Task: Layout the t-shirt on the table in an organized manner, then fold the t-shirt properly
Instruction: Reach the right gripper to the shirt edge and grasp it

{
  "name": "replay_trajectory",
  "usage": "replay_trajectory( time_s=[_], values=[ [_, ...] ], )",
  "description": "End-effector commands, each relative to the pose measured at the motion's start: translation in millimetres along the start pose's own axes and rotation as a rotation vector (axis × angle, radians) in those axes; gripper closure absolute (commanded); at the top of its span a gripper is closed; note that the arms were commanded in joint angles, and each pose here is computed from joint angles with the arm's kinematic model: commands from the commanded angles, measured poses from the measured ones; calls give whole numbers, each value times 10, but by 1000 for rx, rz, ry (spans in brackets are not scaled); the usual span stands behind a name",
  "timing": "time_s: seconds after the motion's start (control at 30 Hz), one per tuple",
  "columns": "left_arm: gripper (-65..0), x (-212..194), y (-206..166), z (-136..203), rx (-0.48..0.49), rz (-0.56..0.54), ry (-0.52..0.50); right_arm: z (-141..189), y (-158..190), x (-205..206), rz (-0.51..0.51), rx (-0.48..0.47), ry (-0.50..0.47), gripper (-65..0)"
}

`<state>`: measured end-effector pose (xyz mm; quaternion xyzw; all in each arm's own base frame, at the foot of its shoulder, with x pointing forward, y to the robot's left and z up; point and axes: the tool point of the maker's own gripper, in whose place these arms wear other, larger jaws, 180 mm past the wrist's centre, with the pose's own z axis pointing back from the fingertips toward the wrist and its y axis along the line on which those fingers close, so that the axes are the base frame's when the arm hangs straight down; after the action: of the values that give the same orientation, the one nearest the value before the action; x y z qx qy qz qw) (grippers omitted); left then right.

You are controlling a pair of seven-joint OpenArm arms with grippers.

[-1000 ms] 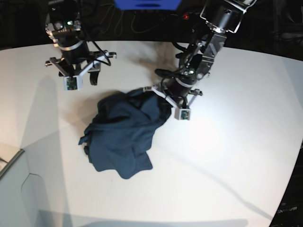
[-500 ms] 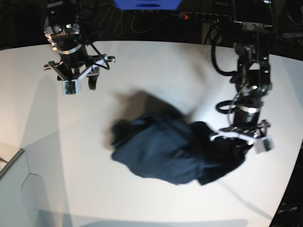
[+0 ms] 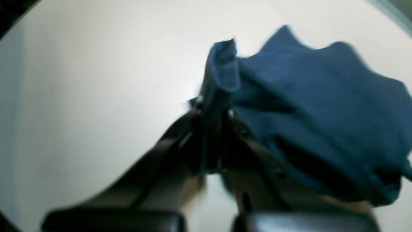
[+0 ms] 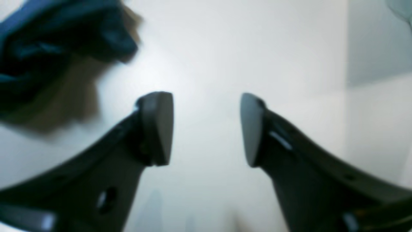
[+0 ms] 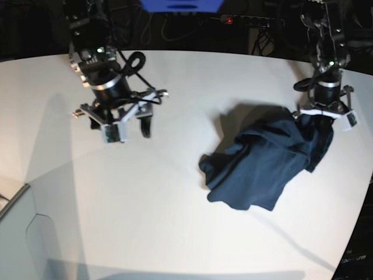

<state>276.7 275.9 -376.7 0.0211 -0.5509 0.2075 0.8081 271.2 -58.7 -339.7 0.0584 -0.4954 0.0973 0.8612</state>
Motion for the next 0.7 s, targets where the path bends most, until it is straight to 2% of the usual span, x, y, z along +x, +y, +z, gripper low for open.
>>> replay_trajectory(
  time_s=[0.0, 0.17, 0.3, 0.67],
  values=[
    [-1, 166, -6, 15, -11, -6, -56, -6, 111, 189, 1, 31, -63, -373],
    [-1, 59, 86, 88, 6, -16, -27, -90, 680, 440, 66, 189, -125, -413],
    [-1, -3, 59, 102, 1, -14, -10, -309, 1045, 366, 149, 283, -95, -423],
    [-1, -70, -36, 98, -23, -16, 7, -802, 1496, 123, 391, 393, -10, -423]
  ],
)
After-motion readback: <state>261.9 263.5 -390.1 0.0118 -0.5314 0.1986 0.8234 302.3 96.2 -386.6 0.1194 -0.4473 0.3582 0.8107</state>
